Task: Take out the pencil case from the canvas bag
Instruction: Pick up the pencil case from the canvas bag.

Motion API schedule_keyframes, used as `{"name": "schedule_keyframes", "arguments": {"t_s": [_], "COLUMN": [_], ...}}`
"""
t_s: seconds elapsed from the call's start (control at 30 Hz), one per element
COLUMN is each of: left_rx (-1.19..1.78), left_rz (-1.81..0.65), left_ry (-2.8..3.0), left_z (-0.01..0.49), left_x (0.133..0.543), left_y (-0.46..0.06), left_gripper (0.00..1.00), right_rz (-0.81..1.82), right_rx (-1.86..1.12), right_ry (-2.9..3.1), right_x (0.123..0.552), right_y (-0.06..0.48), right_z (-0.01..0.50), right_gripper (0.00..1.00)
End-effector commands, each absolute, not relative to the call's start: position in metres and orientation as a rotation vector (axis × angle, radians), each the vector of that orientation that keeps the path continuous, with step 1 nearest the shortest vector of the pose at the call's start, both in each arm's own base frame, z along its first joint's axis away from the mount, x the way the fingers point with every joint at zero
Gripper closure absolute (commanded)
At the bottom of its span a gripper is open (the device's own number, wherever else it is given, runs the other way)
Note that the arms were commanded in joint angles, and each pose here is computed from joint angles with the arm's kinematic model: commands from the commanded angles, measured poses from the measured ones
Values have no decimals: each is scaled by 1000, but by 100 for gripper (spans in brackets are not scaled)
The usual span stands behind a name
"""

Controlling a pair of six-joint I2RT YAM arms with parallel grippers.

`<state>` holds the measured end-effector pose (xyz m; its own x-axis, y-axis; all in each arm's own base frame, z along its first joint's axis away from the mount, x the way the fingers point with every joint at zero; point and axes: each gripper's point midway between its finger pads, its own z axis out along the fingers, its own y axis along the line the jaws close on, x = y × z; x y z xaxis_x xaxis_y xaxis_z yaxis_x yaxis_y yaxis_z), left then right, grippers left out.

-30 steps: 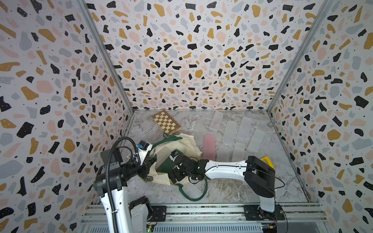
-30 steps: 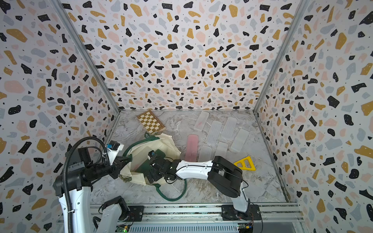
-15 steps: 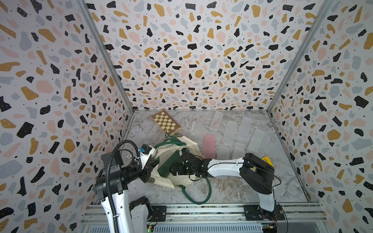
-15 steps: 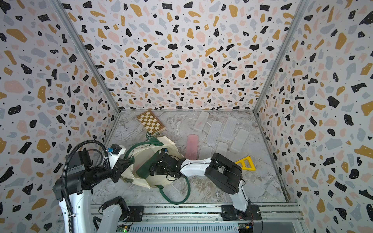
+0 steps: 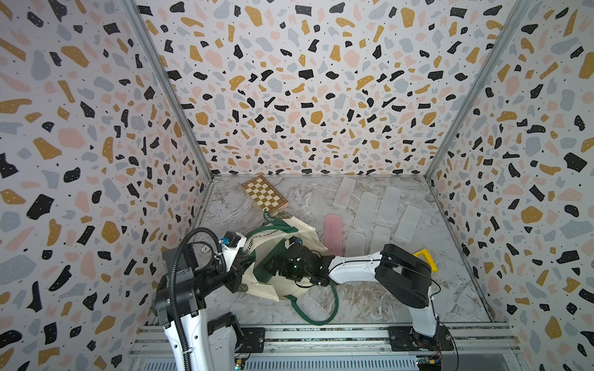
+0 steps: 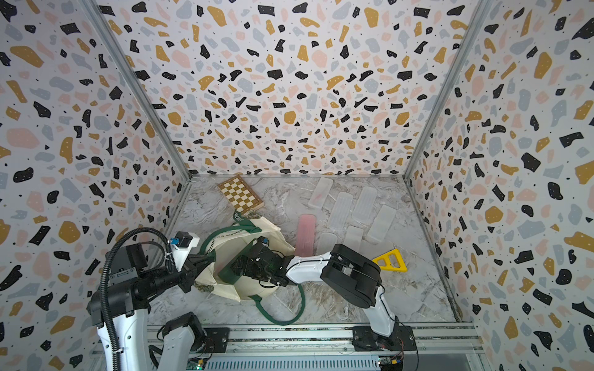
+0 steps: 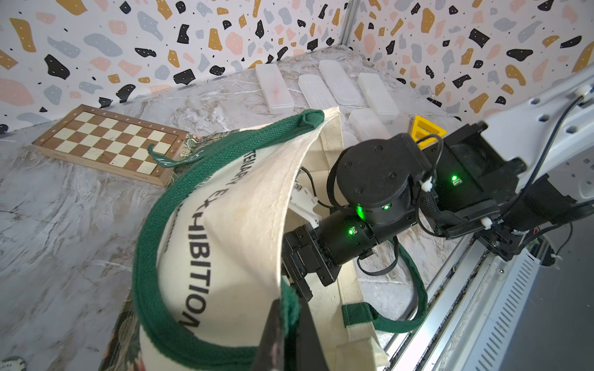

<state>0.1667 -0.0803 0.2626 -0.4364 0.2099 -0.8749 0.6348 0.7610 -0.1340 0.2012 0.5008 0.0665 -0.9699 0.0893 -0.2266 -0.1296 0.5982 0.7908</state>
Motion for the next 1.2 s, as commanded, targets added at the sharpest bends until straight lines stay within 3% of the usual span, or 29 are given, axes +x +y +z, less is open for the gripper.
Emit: {"name": "schedule_keyframes", "arguments": {"t_s": [0.0, 0.43, 1.0, 1.17], "left_rx": [647, 597, 584, 587], "left_rz": [-565, -629, -601, -599], "left_ry": [1948, 1948, 1928, 1922], "left_z": [273, 277, 278, 279], "left_x": [169, 167, 166, 165], "left_y": [-83, -87, -86, -87], "left_gripper": [100, 100, 100, 100], "right_rz": [1321, 1442, 1586, 1574], "right_rx": [51, 173, 147, 166], "right_ry": [2584, 2564, 2257, 2332], "right_x": [203, 210, 253, 255], "right_y": [495, 510, 520, 530], "right_z": [67, 54, 110, 96], "right_gripper": [5, 7, 11, 12]}}
